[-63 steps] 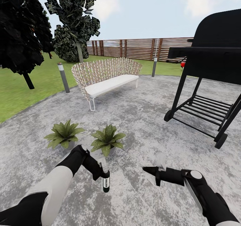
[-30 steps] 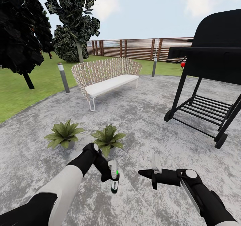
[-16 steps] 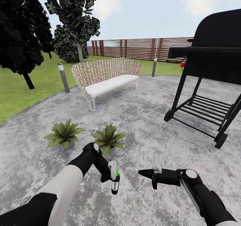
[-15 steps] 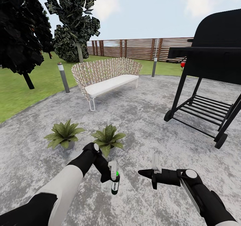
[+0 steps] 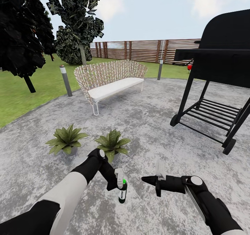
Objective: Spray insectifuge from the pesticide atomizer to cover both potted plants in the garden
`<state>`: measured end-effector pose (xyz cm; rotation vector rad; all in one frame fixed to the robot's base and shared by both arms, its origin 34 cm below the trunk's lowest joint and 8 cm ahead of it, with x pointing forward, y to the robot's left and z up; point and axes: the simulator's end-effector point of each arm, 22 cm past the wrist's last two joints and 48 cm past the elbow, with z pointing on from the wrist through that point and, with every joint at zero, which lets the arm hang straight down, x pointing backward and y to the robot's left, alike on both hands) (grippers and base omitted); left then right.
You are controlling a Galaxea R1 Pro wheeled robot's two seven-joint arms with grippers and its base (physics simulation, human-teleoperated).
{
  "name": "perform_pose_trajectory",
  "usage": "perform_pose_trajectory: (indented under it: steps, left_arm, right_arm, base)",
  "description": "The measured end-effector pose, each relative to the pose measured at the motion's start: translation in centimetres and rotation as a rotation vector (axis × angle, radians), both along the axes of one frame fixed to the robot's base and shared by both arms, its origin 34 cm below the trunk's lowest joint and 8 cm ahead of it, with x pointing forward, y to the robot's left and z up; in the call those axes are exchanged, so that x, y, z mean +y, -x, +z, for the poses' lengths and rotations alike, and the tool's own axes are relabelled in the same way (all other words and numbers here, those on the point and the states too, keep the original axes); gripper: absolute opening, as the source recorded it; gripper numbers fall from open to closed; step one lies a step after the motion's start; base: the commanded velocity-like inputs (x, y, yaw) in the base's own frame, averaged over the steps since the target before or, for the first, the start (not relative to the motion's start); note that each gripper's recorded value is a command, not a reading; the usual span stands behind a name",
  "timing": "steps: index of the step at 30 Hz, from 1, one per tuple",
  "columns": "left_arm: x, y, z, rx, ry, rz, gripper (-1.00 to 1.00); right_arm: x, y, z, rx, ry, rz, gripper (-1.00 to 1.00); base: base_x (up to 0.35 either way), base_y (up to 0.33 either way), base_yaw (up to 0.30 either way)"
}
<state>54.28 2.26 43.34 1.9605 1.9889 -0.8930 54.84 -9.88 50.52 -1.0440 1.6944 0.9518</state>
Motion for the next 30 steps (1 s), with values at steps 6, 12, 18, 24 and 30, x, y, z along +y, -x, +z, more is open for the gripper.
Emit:
perform_pose_trajectory:
  steps: [6, 12, 18, 24, 30]
  left_arm:
    - [-2.4, 1.0, 0.9, -0.025, 0.028, -0.079, -1.00]
    - [-3.2, 1.3, 1.1, -0.037, 0.036, -0.106, -1.00]
    - [-3.4, 1.0, 1.5, -0.050, 0.041, -0.106, -1.00]
    - [-4.3, 0.5, 2.4, -0.065, 0.082, -0.094, -1.00]
    - [-5.0, -0.2, 2.7, -0.088, 0.112, -0.061, -1.00]
  right_arm:
    - [0.1, 0.0, 0.0, 0.000, -0.002, 0.000, -1.00]
    - [0.0, 0.0, 0.0, 0.000, -0.001, -0.001, -1.00]
    - [0.0, 0.0, 0.1, -0.002, -0.002, 0.000, -1.00]
    - [0.0, 0.0, 0.1, -0.003, -0.002, 0.001, -1.00]
    - [0.1, 0.0, 0.2, -0.005, -0.004, 0.001, -1.00]
  base:
    - [0.000, 0.000, 0.000]
    - [0.000, 0.000, 0.000]
    - [0.000, 0.000, 0.000]
    - [0.000, 0.000, 0.000]
    - [0.000, 0.000, 0.000]
